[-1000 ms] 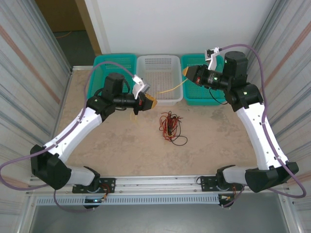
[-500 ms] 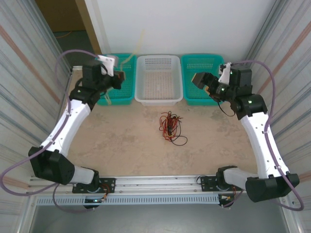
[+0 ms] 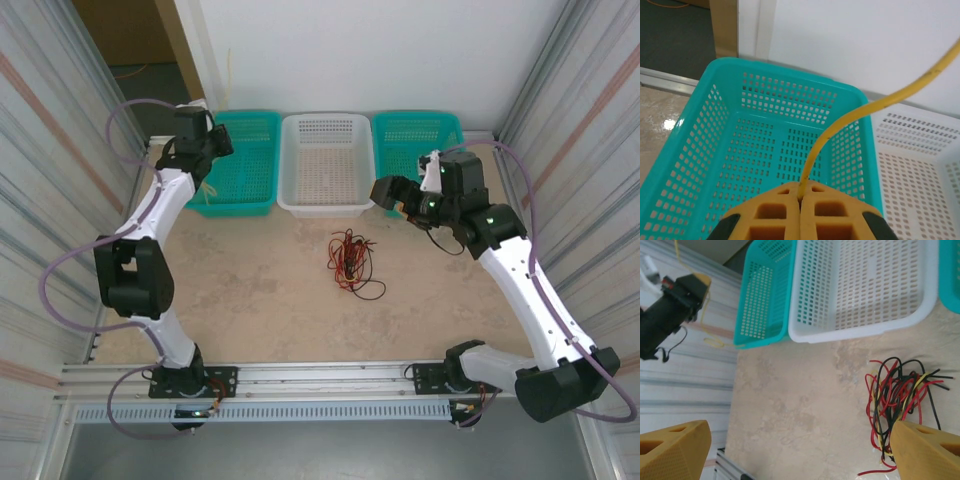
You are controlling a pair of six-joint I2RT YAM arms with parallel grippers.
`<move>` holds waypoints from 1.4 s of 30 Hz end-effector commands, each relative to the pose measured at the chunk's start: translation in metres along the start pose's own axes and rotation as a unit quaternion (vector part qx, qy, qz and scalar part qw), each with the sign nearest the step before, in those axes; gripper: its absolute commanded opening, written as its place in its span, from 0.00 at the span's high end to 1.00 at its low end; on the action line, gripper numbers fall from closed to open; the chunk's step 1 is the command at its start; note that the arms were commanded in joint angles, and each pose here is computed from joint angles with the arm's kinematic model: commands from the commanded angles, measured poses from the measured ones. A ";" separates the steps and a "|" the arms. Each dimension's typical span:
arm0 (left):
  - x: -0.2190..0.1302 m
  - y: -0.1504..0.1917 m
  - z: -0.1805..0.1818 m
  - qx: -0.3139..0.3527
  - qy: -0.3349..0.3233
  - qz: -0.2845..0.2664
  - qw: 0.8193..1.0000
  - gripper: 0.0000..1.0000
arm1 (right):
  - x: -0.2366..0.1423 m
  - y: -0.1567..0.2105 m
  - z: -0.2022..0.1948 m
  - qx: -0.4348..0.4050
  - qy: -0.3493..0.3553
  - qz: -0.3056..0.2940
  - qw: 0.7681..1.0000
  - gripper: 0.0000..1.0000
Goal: Untangle the cables
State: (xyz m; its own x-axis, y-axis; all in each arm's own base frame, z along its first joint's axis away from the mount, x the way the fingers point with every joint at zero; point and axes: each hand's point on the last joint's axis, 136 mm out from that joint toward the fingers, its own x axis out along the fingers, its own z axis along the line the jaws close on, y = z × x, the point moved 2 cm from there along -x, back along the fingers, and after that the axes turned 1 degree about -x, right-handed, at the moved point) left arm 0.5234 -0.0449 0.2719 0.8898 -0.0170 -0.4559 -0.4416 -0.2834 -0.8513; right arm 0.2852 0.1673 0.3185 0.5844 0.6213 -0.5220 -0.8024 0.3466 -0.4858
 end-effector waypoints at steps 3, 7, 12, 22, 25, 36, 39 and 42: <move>0.009 -0.035 -0.001 -0.009 -0.027 -0.059 0.998 1.00 | 0.008 0.009 0.005 -0.011 -0.010 0.013 1.000 0.10; 0.008 -0.049 0.000 -0.009 -0.051 -0.067 0.996 1.00 | 0.012 0.013 0.005 -0.011 -0.011 0.025 1.000 0.10; 0.004 -0.062 -0.012 0.034 -0.078 -0.086 0.993 1.00 | 0.019 0.012 0.006 -0.009 -0.017 0.028 0.999 0.10; 0.016 -0.046 -0.006 0.066 -0.147 -0.069 0.985 1.00 | 0.023 0.016 0.006 -0.013 -0.015 0.040 0.999 0.10; 0.033 -0.029 0.000 0.075 -0.157 -0.048 0.983 1.00 | 0.021 0.017 0.005 -0.016 -0.014 0.041 0.999 0.10; 0.067 0.032 0.010 0.084 -0.181 0.011 0.980 0.97 | 0.020 0.016 0.000 -0.020 -0.001 0.042 0.999 0.10; 0.070 0.049 0.008 0.094 -0.180 0.027 0.979 0.81 | 0.017 0.013 -0.002 -0.019 0.003 0.037 0.999 0.10; 0.069 0.062 0.008 0.098 -0.185 0.040 0.977 0.66 | 0.014 0.011 -0.005 -0.017 0.010 0.031 0.999 0.09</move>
State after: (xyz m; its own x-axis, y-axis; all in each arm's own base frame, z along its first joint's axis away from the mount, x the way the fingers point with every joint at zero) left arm 0.5633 -0.0535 0.1921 0.7798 0.3013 -0.5488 -0.5436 -0.1089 -0.8322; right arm 0.2864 0.1834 0.2997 0.5200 0.6458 -0.5591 -0.8450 0.2934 -0.4471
